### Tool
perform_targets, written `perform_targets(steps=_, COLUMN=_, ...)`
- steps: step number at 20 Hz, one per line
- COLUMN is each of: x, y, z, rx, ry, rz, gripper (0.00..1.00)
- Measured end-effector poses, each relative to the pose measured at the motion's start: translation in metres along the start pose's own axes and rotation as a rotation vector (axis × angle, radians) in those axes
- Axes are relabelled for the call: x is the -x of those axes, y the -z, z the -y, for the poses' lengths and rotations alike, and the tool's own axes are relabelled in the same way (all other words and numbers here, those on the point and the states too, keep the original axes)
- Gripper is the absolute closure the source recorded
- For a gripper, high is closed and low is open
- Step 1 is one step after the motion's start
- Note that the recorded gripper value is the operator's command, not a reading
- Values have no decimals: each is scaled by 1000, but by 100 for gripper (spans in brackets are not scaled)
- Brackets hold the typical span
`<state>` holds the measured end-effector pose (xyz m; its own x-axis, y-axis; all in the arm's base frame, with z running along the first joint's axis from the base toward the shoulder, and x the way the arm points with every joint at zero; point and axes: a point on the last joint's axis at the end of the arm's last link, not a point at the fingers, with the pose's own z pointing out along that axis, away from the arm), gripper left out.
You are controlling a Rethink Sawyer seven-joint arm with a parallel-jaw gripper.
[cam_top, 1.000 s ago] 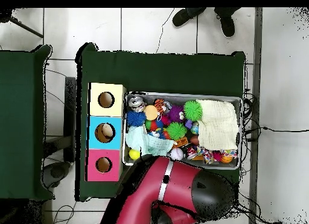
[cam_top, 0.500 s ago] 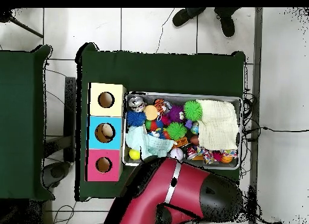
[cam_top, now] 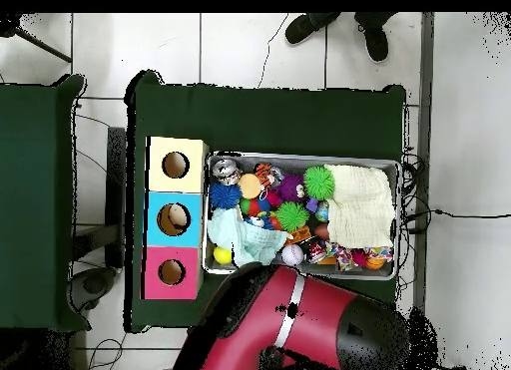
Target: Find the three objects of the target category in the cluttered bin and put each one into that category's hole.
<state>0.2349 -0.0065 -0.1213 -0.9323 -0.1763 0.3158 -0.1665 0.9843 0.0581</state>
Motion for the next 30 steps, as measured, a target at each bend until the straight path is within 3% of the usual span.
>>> perform_targets(steps=6, x=0, y=25, z=0, rx=-10, ry=-2, rz=21, gripper=0)
perform_targets(steps=17, x=6, y=122, z=6, rx=-48, ry=-53, rz=172, gripper=0)
perform_targets(steps=24, x=8, y=126, z=0, rx=-56, ry=-32, rz=179, gripper=0)
perform_targets(steps=30, x=2, y=116, z=-8, rx=-31, ry=-25, rz=147, gripper=0)
